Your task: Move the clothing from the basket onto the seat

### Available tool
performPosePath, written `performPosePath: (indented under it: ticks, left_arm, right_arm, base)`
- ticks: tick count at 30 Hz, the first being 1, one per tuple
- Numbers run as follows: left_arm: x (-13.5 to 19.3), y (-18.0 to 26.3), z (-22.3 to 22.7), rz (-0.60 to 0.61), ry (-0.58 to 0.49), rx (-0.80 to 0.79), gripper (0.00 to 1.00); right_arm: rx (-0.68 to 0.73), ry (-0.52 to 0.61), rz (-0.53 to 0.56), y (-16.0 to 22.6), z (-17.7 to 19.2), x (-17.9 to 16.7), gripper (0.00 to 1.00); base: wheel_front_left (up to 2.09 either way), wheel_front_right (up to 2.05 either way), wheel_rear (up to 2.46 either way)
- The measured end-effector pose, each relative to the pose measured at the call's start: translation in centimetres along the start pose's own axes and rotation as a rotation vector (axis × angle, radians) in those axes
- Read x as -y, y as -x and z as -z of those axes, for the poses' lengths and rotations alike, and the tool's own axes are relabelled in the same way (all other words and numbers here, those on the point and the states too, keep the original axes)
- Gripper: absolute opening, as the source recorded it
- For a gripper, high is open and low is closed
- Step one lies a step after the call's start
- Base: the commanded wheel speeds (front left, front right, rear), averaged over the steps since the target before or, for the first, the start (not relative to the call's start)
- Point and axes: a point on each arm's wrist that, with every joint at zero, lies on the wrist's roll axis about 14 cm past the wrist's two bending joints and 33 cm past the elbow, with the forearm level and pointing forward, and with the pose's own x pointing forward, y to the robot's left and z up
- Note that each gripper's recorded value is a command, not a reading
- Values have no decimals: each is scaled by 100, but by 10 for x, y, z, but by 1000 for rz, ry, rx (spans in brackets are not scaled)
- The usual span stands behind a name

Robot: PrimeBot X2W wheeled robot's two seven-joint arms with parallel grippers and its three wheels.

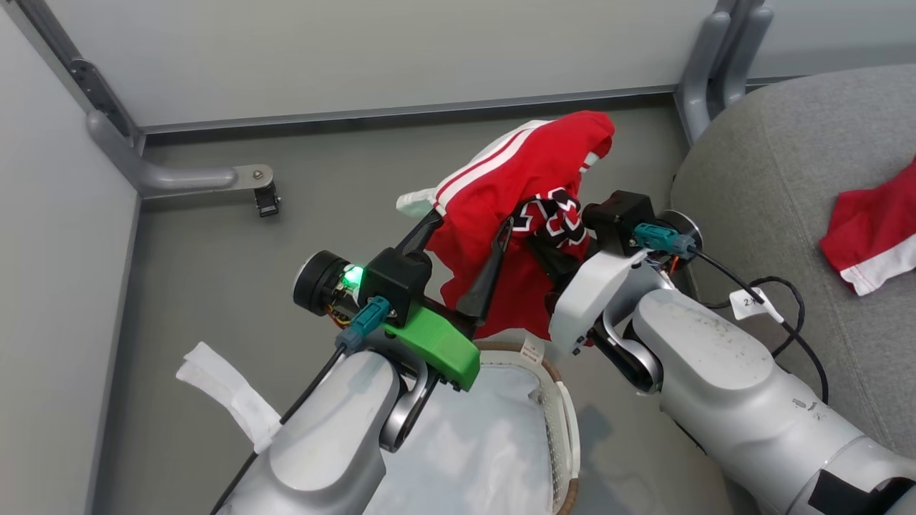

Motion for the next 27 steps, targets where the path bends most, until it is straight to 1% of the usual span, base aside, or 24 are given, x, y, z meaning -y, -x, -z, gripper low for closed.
performPosePath:
  ticks: [5,11,17,24,27]
  left_arm:
    - [9,-9,7,33,5,-9,100]
    - [35,-23,18,122,10,-27,100]
    - [77,-37,28,245,38,-35,100]
    - [134,-47,38,407,77,-48,100]
    - [162,-46,42,495,92,-56,100]
  right_arm:
    - [18,-5,98,24,-2,29,0]
    - [36,-14,241,65,-4,65,0]
    - [42,-20,402,119,-1,98,0]
    - [49,-24,601,191,0,128,0]
    - [56,-16,704,229,-1,143,0]
  base:
    - [0,0,0]
    - [0,0,0]
    - [0,0,0]
    - [0,0,0]
    - [0,0,0]
